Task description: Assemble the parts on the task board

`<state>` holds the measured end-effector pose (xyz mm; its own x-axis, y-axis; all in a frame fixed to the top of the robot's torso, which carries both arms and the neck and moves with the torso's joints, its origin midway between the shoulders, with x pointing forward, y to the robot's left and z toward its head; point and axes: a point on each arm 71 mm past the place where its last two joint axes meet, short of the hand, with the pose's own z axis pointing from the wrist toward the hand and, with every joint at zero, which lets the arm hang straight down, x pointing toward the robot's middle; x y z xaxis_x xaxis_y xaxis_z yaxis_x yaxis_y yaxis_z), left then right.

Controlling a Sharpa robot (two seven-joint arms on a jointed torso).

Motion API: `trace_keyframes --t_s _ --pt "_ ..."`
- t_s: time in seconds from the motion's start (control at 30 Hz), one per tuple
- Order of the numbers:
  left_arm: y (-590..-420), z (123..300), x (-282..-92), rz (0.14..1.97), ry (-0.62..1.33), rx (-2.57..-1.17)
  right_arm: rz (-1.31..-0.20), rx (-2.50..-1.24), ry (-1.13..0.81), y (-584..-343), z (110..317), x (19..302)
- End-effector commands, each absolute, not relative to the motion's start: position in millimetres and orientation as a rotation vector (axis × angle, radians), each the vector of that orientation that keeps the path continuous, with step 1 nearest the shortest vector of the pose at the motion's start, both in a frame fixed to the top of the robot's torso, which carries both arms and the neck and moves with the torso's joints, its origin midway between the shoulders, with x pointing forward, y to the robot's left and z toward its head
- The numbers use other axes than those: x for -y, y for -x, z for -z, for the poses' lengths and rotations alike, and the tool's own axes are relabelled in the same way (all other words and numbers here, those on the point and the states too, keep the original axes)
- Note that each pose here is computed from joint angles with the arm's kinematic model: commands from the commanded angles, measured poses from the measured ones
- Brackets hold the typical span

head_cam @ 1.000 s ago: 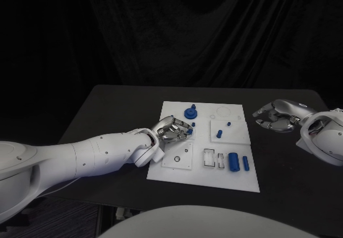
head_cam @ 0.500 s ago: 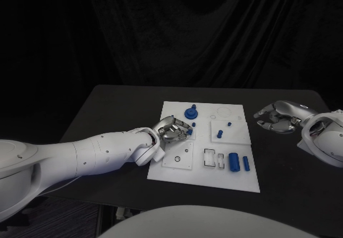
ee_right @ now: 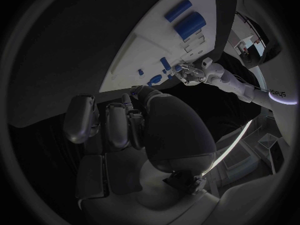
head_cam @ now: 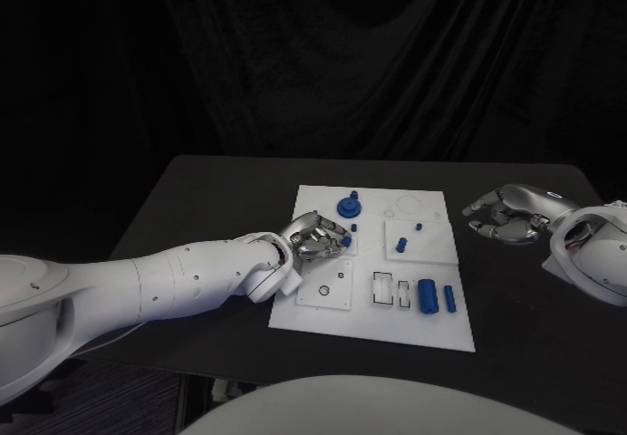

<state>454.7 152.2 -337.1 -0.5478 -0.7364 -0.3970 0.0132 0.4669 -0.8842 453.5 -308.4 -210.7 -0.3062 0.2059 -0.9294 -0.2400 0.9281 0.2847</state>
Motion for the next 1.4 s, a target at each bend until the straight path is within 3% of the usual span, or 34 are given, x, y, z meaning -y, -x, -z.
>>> trace_keyframes --t_s 0.03,1.4 --pt "-447.7 357.1 -163.3 1.000 0.662 -1.987 -0.442 -1.831 0.027 -452.5 211.5 308.0" --pt "-446.7 360.1 -171.0 0.883 0.724 -1.998 -0.436 -1.852 0.029 -452.5 213.4 306.1"
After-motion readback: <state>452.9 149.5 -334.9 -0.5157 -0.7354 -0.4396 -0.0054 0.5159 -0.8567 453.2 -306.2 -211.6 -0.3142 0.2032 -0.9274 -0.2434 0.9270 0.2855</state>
